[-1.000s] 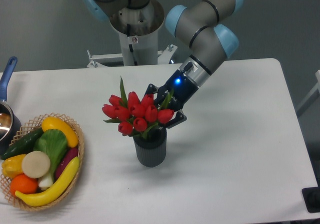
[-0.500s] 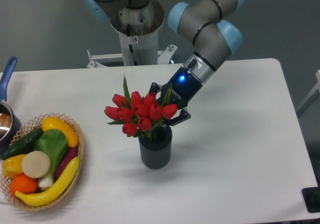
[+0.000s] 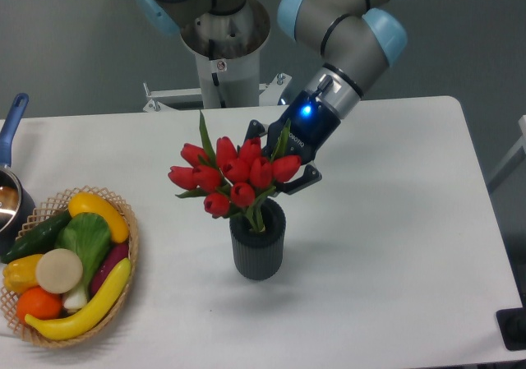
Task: Pick up the flowers from the vase
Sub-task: 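Lift the gripped tulips straight up out of the vase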
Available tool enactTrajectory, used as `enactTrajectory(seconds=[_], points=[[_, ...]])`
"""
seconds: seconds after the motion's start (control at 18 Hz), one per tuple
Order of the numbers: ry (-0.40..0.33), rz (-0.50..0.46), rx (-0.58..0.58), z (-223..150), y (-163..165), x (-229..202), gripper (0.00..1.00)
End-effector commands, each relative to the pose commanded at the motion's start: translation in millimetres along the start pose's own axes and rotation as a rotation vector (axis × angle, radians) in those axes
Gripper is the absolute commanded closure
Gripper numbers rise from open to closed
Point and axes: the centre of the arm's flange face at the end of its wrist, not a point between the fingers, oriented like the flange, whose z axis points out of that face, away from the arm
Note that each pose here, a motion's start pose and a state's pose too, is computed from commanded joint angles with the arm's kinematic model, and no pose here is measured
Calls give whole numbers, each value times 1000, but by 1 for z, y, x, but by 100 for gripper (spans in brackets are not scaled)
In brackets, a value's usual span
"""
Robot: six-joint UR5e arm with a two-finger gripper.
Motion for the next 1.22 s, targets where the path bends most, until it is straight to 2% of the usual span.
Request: enactTrajectory(seconds=[0.5,0.67,1.22], points=[[-40,-105,107,-37,-45,-13,58],[-34,-180,146,-44,-57,-14,58],[-36,-243,222,-68,-72,-21,59]])
